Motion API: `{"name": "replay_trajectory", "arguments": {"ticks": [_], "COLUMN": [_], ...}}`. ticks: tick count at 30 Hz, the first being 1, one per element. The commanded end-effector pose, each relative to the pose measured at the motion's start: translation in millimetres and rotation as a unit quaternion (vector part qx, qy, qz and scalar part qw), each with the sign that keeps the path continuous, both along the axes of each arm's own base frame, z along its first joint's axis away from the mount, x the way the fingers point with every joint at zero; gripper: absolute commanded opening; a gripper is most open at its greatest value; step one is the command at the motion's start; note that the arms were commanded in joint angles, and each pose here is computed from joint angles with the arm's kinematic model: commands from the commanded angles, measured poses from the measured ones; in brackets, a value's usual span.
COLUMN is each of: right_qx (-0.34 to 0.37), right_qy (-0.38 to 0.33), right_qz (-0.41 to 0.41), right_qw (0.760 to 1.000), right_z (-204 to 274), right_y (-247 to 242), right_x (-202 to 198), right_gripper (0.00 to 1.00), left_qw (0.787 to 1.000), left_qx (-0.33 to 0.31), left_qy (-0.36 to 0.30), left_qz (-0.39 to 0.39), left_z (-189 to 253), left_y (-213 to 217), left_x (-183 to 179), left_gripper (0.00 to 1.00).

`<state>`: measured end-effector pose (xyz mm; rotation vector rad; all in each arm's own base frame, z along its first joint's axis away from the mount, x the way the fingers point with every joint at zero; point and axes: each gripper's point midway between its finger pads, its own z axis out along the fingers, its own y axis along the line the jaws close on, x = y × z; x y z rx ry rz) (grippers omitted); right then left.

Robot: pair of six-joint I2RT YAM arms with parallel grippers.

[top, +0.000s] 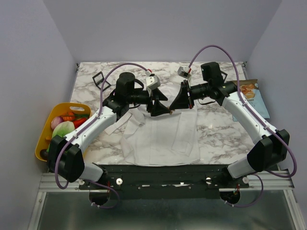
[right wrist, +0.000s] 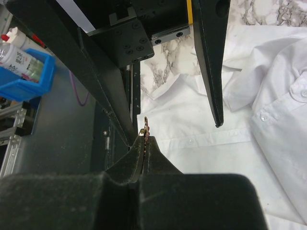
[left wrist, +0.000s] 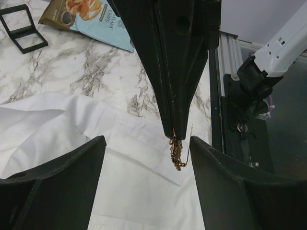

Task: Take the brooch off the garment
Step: Close the brooch.

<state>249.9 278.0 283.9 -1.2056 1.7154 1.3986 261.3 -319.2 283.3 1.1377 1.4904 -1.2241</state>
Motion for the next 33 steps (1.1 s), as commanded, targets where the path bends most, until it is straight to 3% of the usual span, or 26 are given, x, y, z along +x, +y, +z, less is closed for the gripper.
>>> {"name": "replay_trajectory", "arguments": {"ticks": [1, 33], "right_qx": [0.008, 0.011], "right_qy": [0.004, 0.005], "right_qz": [0.011, 0.015], "right_qw": [1.0, 1.0], "right_z": [2.3, 4.4], "right_y": [-2.5, -2.5], "right_x": [-7.7, -9.8], "right_gripper": [0.0, 0.0], "left_qw": [1.0, 1.0], "left_qx": [0.001, 0.011], "left_qy": [0.004, 0.004], "left_qz": [0.005, 0.021], "left_z": [-5.3, -13.7], "left_y": [-0.3, 1.3], "left_x": [3.4, 10.7], "left_gripper": [0.8, 0.75]}}
